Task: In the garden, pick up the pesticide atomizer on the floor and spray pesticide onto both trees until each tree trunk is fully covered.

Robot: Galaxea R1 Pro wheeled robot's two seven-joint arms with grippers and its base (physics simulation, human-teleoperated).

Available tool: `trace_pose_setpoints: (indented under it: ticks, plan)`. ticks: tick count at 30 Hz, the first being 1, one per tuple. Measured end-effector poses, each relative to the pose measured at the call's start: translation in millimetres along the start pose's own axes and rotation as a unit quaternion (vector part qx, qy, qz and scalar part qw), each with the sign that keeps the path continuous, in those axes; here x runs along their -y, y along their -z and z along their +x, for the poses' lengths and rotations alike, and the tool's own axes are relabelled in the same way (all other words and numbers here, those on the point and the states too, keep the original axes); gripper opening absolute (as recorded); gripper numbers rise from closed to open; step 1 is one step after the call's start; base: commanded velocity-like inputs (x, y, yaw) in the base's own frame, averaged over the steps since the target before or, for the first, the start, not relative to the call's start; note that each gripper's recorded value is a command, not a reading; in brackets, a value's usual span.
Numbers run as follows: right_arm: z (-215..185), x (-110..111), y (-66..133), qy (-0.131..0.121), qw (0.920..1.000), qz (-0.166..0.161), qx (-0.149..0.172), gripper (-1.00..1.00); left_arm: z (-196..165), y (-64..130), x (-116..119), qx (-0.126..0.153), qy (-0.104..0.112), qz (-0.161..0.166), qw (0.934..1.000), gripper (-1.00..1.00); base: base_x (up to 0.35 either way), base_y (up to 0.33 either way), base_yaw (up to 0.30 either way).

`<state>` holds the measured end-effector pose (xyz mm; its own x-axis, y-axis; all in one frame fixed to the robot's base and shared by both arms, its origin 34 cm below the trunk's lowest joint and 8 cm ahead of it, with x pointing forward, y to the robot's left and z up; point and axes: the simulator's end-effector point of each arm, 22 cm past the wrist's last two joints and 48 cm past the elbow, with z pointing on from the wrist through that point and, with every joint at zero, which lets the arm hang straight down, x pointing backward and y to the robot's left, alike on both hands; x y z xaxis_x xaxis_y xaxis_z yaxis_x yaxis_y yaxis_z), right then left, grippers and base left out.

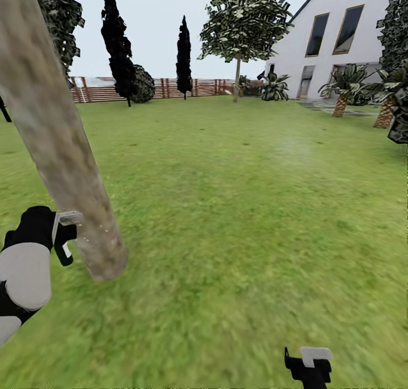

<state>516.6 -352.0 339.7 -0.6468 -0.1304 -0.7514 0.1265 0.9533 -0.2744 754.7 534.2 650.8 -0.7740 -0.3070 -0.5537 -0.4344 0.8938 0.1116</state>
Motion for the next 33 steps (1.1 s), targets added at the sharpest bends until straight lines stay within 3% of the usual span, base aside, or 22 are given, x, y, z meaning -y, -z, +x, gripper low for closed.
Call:
trace_pose_setpoints:
  ticks: [3, 8, 23, 33]
  plan:
    - [0, -1, 0.1, 0.0, 1.0, 0.0, 0.0, 1.0, 1, -0.5, 0, -0.001, -0.001, 0.0, 1.0, -1.0, -0.007, -0.273, 0.125]
    - [0, -1, 0.2, -0.001, 1.0, 0.0, 0.0, 1.0, -4, 1.9, 1, 0.004, -0.024, -0.012, 0.9996, -1.0, 0.033, -0.27, 0.269]
    - [0, -1, 0.2, -0.001, 1.0, 0.0, 0.0, 1.0, 2, -1.7, 3, -0.003, -0.028, -0.011, 0.9995, -1.0, 0.148, -0.246, 0.052]
    - [1, -1, 0.4, 0.0, 1.0, -0.001, -0.001, 1.0, 20, -11.1, -14, -0.015, -0.03, -0.025, 0.9991, -1.0, 0.144, -0.252, 0.252]
